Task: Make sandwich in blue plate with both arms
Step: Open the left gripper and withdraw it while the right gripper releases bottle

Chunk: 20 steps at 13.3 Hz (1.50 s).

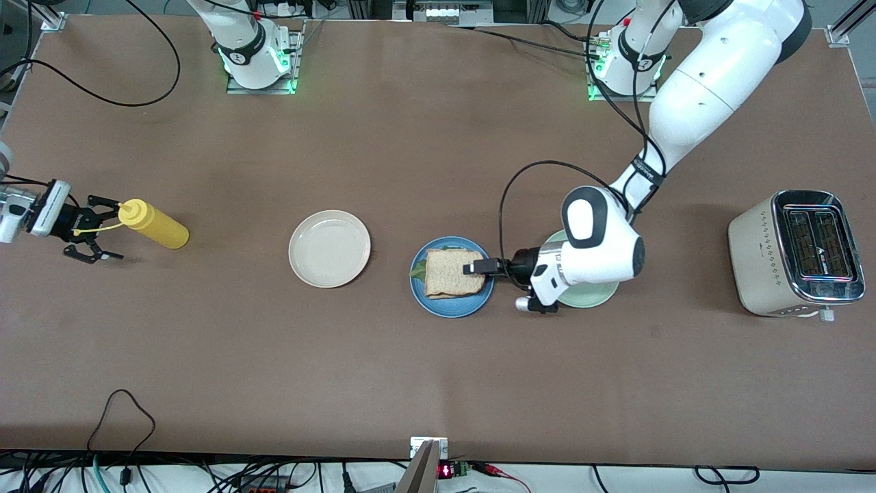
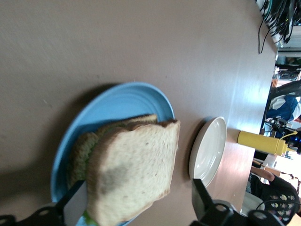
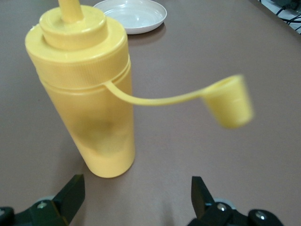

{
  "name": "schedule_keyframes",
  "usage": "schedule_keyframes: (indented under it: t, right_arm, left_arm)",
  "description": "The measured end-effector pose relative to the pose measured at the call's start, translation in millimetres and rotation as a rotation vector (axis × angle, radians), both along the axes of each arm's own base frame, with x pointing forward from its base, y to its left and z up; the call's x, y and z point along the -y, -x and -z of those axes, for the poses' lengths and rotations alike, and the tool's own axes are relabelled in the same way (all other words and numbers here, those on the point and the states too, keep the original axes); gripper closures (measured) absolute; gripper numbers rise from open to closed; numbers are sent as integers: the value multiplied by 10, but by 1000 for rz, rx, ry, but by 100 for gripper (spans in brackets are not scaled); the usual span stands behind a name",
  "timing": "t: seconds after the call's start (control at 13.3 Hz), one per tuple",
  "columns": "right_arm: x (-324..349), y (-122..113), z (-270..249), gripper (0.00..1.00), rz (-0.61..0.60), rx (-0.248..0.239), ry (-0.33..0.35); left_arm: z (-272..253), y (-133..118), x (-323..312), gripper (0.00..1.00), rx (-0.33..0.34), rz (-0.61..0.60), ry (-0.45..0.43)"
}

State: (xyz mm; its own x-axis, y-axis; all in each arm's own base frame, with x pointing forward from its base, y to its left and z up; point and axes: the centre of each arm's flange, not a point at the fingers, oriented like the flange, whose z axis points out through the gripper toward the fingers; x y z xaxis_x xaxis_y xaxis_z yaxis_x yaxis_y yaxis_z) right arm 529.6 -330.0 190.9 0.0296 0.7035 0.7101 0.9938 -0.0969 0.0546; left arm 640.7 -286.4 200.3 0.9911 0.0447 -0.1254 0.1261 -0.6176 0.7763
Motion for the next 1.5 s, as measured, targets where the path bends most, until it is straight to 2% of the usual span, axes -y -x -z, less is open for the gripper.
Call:
schedule_keyframes:
  t: [0.38, 0.53, 0.68, 0.83, 1.05, 1.2, 1.35, 1.5]
  right_arm:
    - [218, -69, -953, 0, 88, -87, 157]
    - [191, -72, -1444, 0, 154, -140, 215]
    - [18, -100, -1930, 0, 226, -199, 251]
    - [-303, -185, -2405, 0, 311, -272, 325]
    - [-1226, -289, -3113, 0, 479, -443, 449]
    - [-1894, -303, -3457, 0, 624, -532, 525]
    - [-2471, -300, -3626, 0, 778, -608, 576]
    - [-2869, -256, -3637, 0, 942, -726, 602]
  left_arm:
    - [-336, -85, -59, 0, 49, -3, 3]
    - [-639, -93, -141, 0, 89, 0, -39]
    - [-940, -74, -385, 0, 122, 73, -174]
    - [-1226, -85, -785, 0, 122, 150, -311]
    - [-1647, -79, -1417, 0, 149, 239, -557]
    - [-2076, -22, -1639, 0, 162, 223, -722]
    - [-2576, 32, -1974, 0, 158, 150, -812]
    - [-3070, 62, -2536, 0, 122, 66, -869]
